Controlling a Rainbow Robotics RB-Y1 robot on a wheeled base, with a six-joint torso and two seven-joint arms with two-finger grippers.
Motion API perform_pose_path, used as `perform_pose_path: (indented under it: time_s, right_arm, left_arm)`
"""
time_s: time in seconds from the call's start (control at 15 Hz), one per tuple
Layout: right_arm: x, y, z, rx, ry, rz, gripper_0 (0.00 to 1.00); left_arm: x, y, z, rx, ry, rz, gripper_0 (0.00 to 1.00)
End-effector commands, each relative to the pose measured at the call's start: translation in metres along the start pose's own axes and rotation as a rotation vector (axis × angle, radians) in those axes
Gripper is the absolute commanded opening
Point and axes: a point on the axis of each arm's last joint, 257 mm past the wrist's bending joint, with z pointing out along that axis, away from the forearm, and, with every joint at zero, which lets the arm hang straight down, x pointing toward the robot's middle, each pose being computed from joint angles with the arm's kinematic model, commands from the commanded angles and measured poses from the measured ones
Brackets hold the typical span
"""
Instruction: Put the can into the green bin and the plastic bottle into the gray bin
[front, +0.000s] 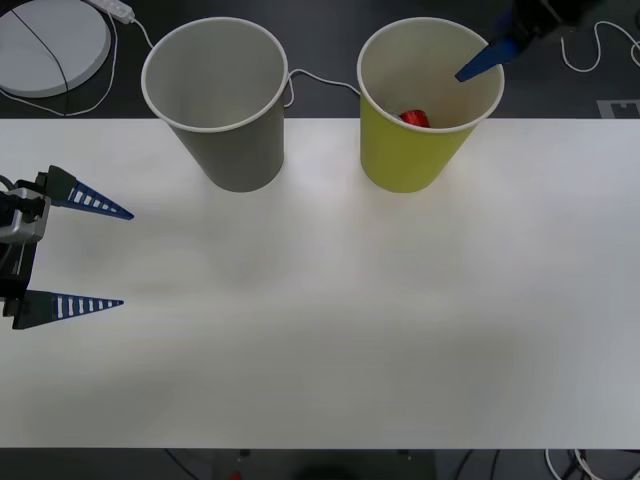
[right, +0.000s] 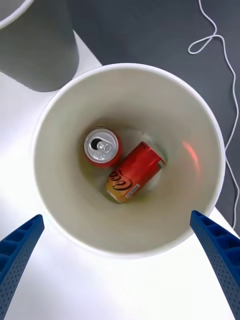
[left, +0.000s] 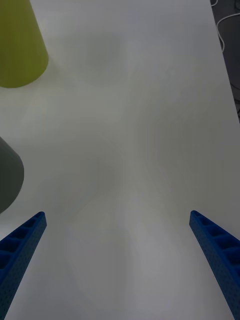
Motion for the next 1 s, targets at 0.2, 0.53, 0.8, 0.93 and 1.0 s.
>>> perform_pose_path:
  time_s: [0.2,0.53,0.8,0.93,1.0]
  right_arm:
    - [0.039,0.025,-0.027,-0.041,-0.077,-0.063,1.0]
    - [0.086,0.058,-0.039,-0.089,-0.157,-0.212,1.0]
    - [0.127,0.081,-0.041,-0.106,-0.177,-0.305,1.0]
    - [0.148,0.09,-0.04,-0.125,-0.186,-0.347,1.0]
    - [0.156,0.093,-0.038,-0.134,-0.19,-0.365,1.0]
  left_arm:
    - [0.0,0.0,0.0,0.0,0.0,0.0,1.0]
    - [0.0,0.0,0.0,0.0,0.0,0.0,1.0]
    - [0.0,0.0,0.0,0.0,0.0,0.0,1.0]
    - [0.0,0.0,0.0,0.0,0.0,0.0,1.0]
    - [0.0,0.0,0.0,0.0,0.0,0.0,1.0]
